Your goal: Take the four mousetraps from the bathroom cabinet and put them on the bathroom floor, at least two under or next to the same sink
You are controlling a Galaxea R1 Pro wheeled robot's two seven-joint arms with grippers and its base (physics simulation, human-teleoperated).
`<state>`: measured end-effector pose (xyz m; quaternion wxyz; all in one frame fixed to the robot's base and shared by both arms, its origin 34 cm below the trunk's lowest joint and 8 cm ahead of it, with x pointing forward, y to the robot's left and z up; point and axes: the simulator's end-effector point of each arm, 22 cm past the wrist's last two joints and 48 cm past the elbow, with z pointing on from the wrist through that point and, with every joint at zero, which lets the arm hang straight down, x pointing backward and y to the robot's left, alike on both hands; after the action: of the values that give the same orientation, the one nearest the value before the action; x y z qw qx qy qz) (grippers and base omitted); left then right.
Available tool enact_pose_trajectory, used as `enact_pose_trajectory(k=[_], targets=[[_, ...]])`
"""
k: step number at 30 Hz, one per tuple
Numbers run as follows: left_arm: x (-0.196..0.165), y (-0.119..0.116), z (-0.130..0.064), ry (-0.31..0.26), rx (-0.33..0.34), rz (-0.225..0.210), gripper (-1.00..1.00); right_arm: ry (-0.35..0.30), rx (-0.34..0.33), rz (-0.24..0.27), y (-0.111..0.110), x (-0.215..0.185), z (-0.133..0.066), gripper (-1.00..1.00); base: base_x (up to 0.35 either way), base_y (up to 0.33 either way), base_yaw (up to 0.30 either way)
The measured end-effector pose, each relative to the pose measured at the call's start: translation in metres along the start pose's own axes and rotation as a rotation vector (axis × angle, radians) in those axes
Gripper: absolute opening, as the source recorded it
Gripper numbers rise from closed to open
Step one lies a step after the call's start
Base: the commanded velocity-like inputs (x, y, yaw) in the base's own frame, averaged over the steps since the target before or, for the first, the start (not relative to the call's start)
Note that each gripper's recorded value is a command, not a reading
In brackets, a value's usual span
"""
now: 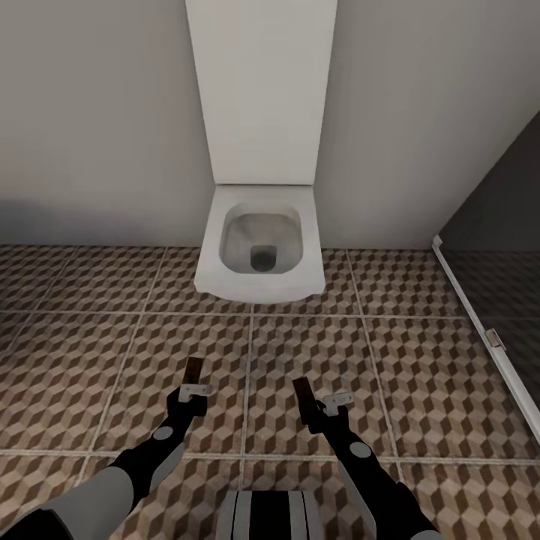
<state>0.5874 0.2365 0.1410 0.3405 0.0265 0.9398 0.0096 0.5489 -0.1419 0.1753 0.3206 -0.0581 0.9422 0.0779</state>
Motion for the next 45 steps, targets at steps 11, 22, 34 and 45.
enact_pose_trajectory(k=[11, 22, 34, 45], targets=[[0.017, 0.009, -0.002, 0.036, -0.016, 0.017, -1.00, -0.033, 0.006, 0.004, -0.001, -0.008, 0.000, -1.00, 0.000, 0.000, 0.000], [0.031, 0.014, -0.005, 0.067, -0.026, 0.027, -1.00, -0.061, 0.010, 0.008, -0.002, -0.021, -0.001, -1.00, 0.000, 0.000, 0.000], [0.048, 0.014, -0.002, 0.095, -0.025, 0.028, -1.00, -0.052, 0.008, 0.011, -0.002, -0.015, 0.004, -1.00, 0.000, 0.000, 0.000], [0.076, 0.012, 0.003, 0.140, -0.022, 0.029, -1.00, -0.009, 0.005, 0.018, -0.002, 0.011, 0.013, -1.00, 0.000, 0.000, 0.000]])
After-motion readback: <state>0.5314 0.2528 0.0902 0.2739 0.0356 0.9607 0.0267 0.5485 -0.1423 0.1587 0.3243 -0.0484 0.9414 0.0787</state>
